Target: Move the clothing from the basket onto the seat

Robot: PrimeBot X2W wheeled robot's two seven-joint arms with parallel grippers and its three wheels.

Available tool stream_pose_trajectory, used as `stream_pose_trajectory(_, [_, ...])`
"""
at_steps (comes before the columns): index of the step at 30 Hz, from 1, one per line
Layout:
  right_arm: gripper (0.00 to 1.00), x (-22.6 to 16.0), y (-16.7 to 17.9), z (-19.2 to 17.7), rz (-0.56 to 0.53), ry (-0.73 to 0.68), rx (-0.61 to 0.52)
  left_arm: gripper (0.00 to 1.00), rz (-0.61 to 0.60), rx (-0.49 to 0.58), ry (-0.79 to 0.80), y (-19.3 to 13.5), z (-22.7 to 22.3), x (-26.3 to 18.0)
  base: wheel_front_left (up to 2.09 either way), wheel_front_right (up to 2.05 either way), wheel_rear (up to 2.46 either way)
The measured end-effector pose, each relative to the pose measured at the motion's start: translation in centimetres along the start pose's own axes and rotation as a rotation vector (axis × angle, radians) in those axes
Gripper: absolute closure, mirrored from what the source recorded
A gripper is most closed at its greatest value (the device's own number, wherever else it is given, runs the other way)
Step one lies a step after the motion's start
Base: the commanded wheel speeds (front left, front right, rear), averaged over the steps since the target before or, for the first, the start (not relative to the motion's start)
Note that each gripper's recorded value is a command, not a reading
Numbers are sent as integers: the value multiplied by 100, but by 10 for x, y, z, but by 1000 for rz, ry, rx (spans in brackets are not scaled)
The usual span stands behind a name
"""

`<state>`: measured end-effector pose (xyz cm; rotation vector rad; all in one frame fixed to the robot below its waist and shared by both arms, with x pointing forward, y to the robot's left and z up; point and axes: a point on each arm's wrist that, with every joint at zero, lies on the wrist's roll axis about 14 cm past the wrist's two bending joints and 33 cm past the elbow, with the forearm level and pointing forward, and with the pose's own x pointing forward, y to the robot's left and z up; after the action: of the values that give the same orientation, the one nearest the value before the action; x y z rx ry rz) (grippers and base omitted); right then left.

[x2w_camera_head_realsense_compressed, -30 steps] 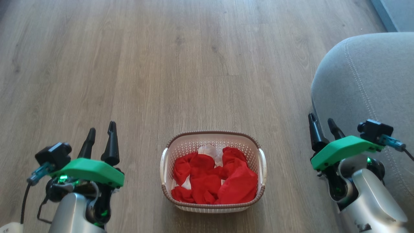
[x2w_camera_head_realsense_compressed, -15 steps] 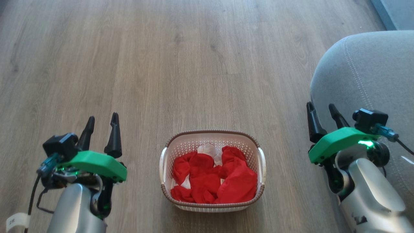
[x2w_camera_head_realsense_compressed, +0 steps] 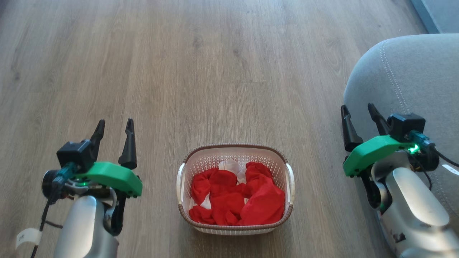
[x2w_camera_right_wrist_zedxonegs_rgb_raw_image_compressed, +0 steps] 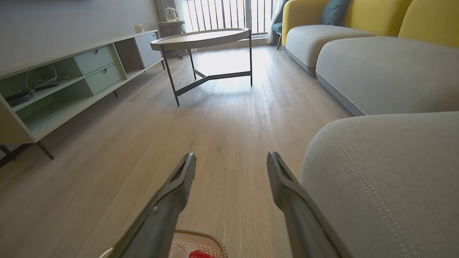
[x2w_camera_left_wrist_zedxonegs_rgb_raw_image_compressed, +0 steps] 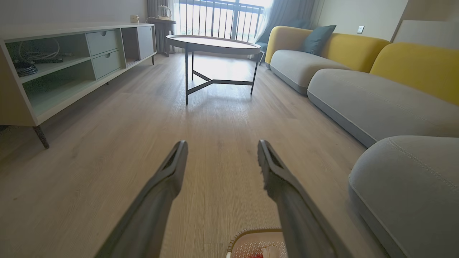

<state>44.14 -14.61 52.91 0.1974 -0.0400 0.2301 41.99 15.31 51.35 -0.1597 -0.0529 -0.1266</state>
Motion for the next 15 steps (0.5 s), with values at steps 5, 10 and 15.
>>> stream_pose_trajectory(5, [0, 2, 0, 4, 4, -15, -27, 0, -8, 30, -3, -1, 1, 3, 0, 0, 0])
stream_pose_trajectory(10, [0, 3, 0, 5, 12, -17, -60, 0, -17, 58, -12, -3, 3, 6, 0, 0, 0])
stream_pose_trajectory(15, [0, 4, -1, 8, 8, -25, -54, 0, 0, 24, 5, 1, -3, 5, 0, 0, 0])
